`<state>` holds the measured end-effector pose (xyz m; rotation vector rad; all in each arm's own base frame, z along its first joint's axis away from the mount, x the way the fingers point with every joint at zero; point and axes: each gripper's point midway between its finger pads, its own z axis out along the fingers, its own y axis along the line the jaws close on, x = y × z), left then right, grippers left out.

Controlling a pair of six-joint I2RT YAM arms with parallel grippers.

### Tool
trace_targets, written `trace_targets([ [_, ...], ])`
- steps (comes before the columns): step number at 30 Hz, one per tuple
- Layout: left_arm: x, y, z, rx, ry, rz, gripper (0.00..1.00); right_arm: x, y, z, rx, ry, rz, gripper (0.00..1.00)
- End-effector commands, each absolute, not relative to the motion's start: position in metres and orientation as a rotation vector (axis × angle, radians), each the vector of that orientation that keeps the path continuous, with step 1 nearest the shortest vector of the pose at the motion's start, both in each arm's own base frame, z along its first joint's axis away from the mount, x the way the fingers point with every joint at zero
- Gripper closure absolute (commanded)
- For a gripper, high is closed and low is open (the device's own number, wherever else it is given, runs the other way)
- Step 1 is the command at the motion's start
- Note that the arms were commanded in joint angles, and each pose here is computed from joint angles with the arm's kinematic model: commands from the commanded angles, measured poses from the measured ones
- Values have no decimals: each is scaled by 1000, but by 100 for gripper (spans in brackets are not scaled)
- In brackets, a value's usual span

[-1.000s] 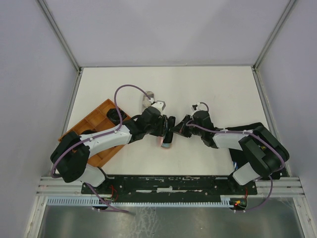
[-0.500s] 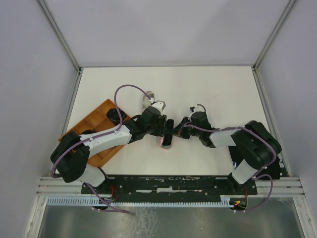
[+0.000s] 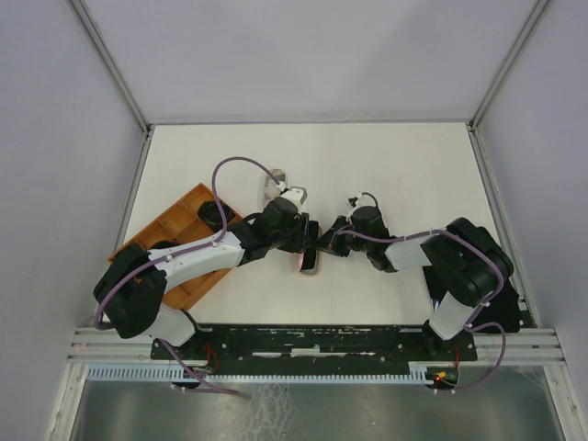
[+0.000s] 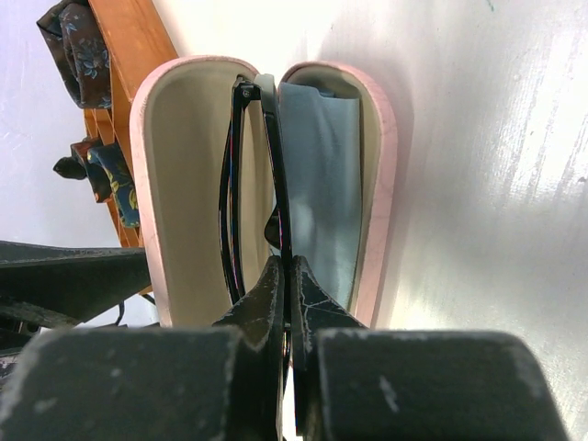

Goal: Organize the sunglasses
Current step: Place the sunglasses in the sunglasses case.

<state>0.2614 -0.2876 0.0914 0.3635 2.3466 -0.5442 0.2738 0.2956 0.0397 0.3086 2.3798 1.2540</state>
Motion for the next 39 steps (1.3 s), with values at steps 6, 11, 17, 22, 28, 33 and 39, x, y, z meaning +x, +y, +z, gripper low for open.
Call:
trace_targets([
  [6, 269, -301, 107, 341, 2299, -603, 52, 286, 309, 56, 238, 2314, 1307, 100],
  [11, 269, -302, 107, 341, 2298, -604, 52, 285, 308, 49, 234, 2334, 1294, 97],
  [17, 269, -301, 107, 342, 2298, -602, 52, 286, 309, 47, 232, 2342, 1289, 88],
  [22, 269, -301, 107, 343, 2300, -601, 52, 286, 307, 45, 224, 2350, 1268, 80],
  [28, 269, -300, 107, 343, 2299, -599, 52, 285, 300, 48, 207, 2360, 1206, 70],
  [33, 269, -299, 107, 340, 2298, -594, 52, 285, 294, 54, 186, 2362, 1158, 59],
  [39, 269, -297, 107, 336, 2298, -587, 52, 287, 287, 59, 170, 2376, 1085, 56],
])
